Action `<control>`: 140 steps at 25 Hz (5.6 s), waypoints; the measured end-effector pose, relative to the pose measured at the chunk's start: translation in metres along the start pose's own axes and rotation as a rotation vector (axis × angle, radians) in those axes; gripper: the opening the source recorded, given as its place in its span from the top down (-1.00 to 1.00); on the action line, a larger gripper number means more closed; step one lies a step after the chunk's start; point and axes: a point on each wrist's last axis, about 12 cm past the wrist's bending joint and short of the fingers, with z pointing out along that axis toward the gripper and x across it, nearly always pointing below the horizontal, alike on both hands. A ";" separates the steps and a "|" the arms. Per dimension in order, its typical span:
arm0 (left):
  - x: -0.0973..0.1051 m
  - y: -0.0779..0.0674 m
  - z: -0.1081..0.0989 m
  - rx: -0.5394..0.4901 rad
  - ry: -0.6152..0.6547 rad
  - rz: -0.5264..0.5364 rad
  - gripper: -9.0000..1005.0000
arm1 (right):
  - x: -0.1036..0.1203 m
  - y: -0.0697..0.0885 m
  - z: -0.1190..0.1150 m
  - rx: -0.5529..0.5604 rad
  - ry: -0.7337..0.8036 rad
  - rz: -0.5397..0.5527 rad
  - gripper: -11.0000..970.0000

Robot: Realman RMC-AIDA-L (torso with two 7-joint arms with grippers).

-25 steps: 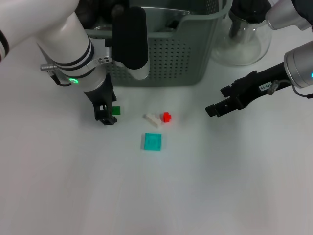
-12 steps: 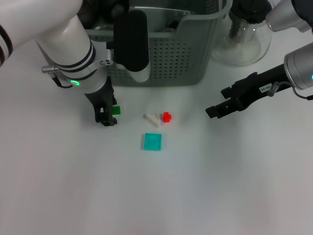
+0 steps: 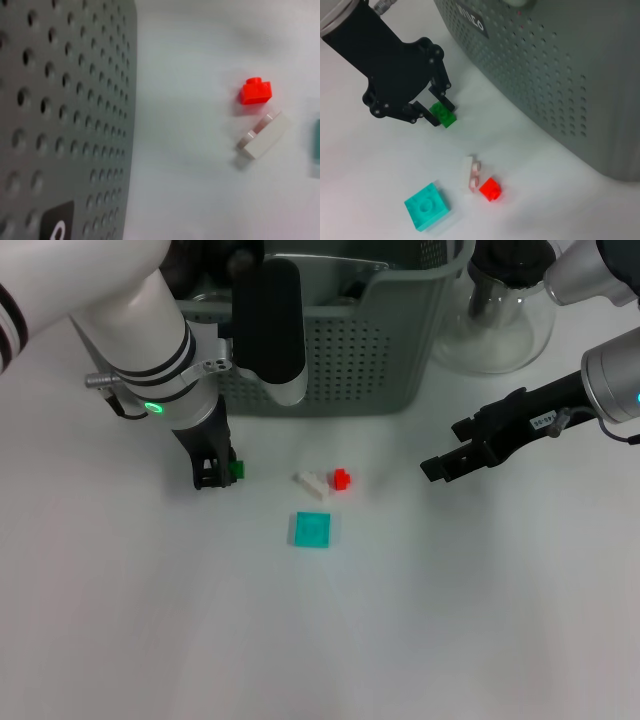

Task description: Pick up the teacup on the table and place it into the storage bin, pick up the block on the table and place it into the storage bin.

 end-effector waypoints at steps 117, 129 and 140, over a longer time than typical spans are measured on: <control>-0.058 -0.046 -0.006 0.132 -0.073 0.092 -0.15 | -0.005 -0.004 -0.007 0.018 -0.007 -0.016 -0.82; -0.053 -0.049 -0.023 0.131 -0.134 0.037 0.18 | -0.005 -0.003 -0.007 0.013 -0.004 -0.013 -0.82; 0.064 0.002 -0.146 0.085 -0.560 -0.468 0.12 | -0.003 -0.006 -0.010 0.019 -0.006 -0.003 -0.82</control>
